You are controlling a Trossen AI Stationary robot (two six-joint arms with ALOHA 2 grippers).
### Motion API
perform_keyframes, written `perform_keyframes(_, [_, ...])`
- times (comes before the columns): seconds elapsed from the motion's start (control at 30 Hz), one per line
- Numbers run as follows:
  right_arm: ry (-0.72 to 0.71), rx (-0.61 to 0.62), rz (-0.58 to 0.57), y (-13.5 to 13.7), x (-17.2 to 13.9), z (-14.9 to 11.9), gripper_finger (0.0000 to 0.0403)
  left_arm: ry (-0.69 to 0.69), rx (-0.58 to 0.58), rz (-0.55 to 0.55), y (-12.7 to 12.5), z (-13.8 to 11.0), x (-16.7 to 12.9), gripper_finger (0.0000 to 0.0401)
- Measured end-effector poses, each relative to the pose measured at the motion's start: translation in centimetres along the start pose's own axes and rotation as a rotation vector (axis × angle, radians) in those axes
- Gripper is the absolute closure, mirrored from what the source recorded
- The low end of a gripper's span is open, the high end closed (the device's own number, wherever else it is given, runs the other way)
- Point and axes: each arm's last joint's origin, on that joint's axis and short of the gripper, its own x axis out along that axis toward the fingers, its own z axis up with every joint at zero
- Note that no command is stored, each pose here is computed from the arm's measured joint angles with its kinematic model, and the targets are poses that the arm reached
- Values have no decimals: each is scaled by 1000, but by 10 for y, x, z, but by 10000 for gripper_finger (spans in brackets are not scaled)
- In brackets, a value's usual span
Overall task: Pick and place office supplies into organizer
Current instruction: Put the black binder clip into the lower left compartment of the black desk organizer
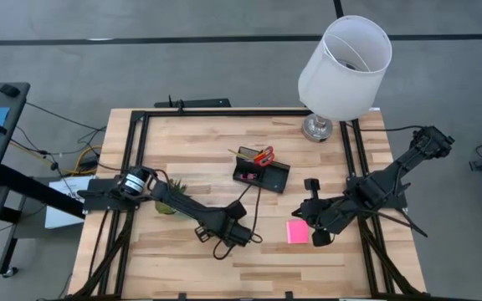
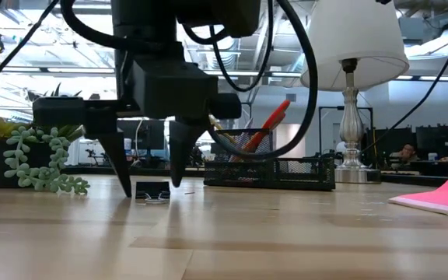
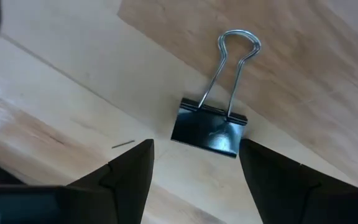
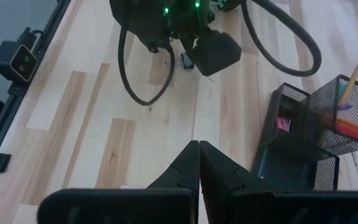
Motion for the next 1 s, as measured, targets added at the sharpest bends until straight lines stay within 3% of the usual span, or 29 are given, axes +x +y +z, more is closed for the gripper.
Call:
perform_keyframes(0.23, [-4, 1, -2, 0, 0, 0, 403, 0, 9, -13, 0, 2, 4, 168])
perform_keyframes(0.73, [-4, -19, -2, 0, 0, 0, 403, -8, 158, -21, -3, 3, 5, 171])
perform_keyframes(1.0, [-4, -43, -5, 0, 0, 0, 403, -6, 188, -30, -4, 3, 5, 256])
